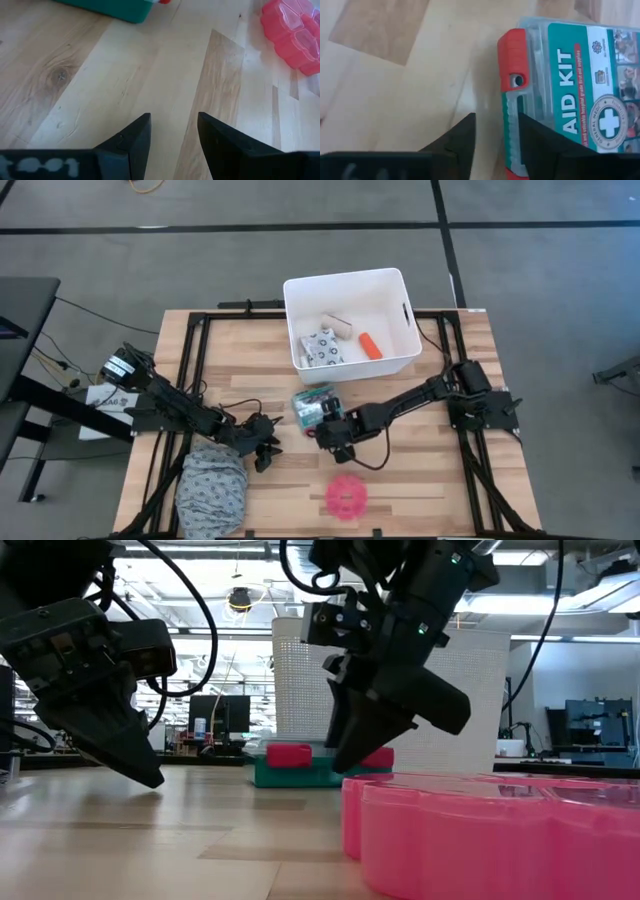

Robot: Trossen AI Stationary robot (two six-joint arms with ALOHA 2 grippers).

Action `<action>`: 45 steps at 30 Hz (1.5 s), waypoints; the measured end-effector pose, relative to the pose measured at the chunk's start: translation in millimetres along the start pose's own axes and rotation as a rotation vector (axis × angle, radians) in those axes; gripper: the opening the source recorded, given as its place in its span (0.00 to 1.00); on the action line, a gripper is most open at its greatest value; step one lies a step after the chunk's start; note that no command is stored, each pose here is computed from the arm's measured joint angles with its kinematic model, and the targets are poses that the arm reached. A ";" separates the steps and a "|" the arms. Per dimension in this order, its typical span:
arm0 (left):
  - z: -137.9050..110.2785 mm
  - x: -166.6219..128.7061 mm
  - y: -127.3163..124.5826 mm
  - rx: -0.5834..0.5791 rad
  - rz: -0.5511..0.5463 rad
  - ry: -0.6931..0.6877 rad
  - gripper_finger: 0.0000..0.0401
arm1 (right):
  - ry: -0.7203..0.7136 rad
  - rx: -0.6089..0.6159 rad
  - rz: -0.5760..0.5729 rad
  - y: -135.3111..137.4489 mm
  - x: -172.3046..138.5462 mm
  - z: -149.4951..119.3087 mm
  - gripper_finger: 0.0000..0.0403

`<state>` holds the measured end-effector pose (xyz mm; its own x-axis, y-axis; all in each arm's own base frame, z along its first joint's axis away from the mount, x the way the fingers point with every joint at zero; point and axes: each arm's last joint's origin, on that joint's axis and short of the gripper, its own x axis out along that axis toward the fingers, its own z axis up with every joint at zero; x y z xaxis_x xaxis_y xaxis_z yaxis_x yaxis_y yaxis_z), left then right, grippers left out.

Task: Pick & place medical supplies in basket/bin
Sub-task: Put the first aid kit into the white bin

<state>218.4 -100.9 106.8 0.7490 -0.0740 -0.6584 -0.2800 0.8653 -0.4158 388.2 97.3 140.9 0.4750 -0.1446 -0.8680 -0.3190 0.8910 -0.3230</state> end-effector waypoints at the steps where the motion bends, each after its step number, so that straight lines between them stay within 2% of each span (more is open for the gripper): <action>1: 0.0 0.0 0.0 0.000 0.000 0.000 0.38 | 0.000 0.004 0.000 0.3 -0.1 0.0 0.26; 7: 0.0 0.0 0.0 0.000 0.000 0.000 0.38 | -0.030 0.076 0.036 2.2 -6.0 6.8 0.03; 13: -0.2 0.0 -0.1 0.000 -0.003 0.004 0.38 | -0.108 0.203 0.092 17.2 -26.3 32.4 0.03; 19: -0.2 0.0 0.0 0.000 -0.002 0.003 0.38 | -0.206 0.281 0.135 34.2 -66.7 69.6 0.02; 23: -0.1 0.0 0.0 0.000 -0.001 0.003 0.38 | -0.279 0.270 0.131 39.3 -100.0 93.0 0.01; 28: 0.0 0.0 0.0 0.000 0.000 0.000 0.38 | -0.346 0.088 0.051 33.6 -150.3 116.1 0.01; 31: -0.1 0.0 0.0 0.000 0.000 0.001 0.38 | -0.333 0.051 -0.119 19.1 -183.2 122.4 0.01; 35: 0.0 0.0 0.0 0.000 0.000 0.000 0.38 | -0.195 0.050 -0.452 -13.7 -220.0 113.5 0.00; 37: 0.0 0.0 0.0 0.000 0.000 0.001 0.38 | -0.140 0.077 -0.549 -34.3 -232.9 107.4 0.00; 41: 0.0 0.0 0.0 0.007 0.000 0.000 0.38 | -0.037 0.178 -0.563 -81.3 -241.6 88.6 0.00; 45: -0.5 -0.1 -0.4 0.011 0.000 0.000 0.38 | 0.074 0.321 -0.500 -139.6 -227.9 63.9 0.00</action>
<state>218.1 -101.5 106.7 0.7489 -0.0742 -0.6585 -0.2732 0.8707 -0.4089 376.9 33.3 408.0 0.4416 -0.5992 -0.6678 0.1978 0.7910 -0.5790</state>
